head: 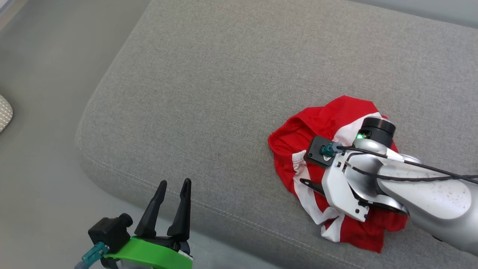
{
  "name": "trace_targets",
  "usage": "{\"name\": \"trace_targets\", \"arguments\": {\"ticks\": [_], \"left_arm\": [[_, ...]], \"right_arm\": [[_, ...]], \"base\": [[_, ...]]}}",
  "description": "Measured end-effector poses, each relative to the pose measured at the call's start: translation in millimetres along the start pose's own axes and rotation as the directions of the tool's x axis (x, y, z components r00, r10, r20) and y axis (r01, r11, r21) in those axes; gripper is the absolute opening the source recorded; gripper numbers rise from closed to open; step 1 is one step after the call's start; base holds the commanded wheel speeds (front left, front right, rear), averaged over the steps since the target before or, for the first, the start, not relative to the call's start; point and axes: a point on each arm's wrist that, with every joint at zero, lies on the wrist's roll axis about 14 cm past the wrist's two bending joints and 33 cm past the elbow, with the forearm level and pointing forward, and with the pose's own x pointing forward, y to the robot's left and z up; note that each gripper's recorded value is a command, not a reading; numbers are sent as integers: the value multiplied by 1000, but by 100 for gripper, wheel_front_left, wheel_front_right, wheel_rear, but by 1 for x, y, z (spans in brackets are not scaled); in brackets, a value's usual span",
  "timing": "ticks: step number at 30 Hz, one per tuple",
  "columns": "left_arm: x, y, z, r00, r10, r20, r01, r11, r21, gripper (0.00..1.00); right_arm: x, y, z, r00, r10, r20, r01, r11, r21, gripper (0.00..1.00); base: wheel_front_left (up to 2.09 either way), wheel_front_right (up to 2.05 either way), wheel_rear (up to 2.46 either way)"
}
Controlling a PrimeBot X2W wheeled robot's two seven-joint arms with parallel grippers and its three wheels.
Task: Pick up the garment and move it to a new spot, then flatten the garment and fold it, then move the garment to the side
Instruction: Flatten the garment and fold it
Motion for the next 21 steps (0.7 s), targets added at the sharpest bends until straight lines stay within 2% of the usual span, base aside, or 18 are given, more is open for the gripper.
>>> {"name": "trace_targets", "arguments": {"ticks": [8, 21], "left_arm": [[4, 1, 2, 1000, 4, 5, -4, 1000, -1, 100], [4, 1, 1, 1000, 8, 0, -8, 1000, -3, 100]], "right_arm": [[-3, -21, 5, 999, -36, 21, 36, 999, -17, 100], [1, -15, -1, 1000, -16, -1, 16, 1000, -2, 100]], "base": [[0, 0, 0], [0, 0, 0]]}}
